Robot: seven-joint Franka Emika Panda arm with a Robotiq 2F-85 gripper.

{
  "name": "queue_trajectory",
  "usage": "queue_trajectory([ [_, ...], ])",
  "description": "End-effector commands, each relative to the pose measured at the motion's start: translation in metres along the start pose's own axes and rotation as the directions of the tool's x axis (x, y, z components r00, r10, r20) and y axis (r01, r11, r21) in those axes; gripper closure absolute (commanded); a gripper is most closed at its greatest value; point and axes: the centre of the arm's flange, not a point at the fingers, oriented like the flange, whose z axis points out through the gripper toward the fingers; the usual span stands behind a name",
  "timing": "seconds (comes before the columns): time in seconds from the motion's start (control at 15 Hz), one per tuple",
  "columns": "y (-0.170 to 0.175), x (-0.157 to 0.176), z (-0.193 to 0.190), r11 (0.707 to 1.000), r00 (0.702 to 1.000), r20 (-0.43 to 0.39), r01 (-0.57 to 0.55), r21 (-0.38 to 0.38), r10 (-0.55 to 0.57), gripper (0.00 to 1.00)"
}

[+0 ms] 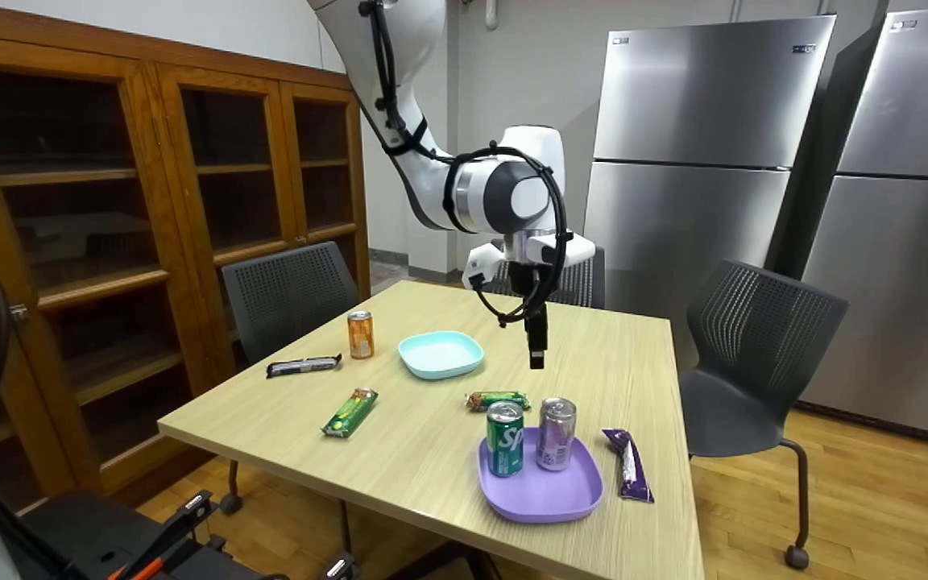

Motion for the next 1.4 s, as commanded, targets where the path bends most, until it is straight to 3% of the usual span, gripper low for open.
queue_trajectory([
  [0.0,-0.004,-0.042,-0.019,0.998,0.998,0.0,0.061,0.03,-0.061,0.0],
  [0.73,-0.092,-0.172,-0.026,0.963,0.967,0.014,0.254,0.088,-0.256,0.0],
  [1.33,-0.166,-0.282,-0.03,0.894,0.9,0.001,0.434,0.117,-0.437,0.0],
])
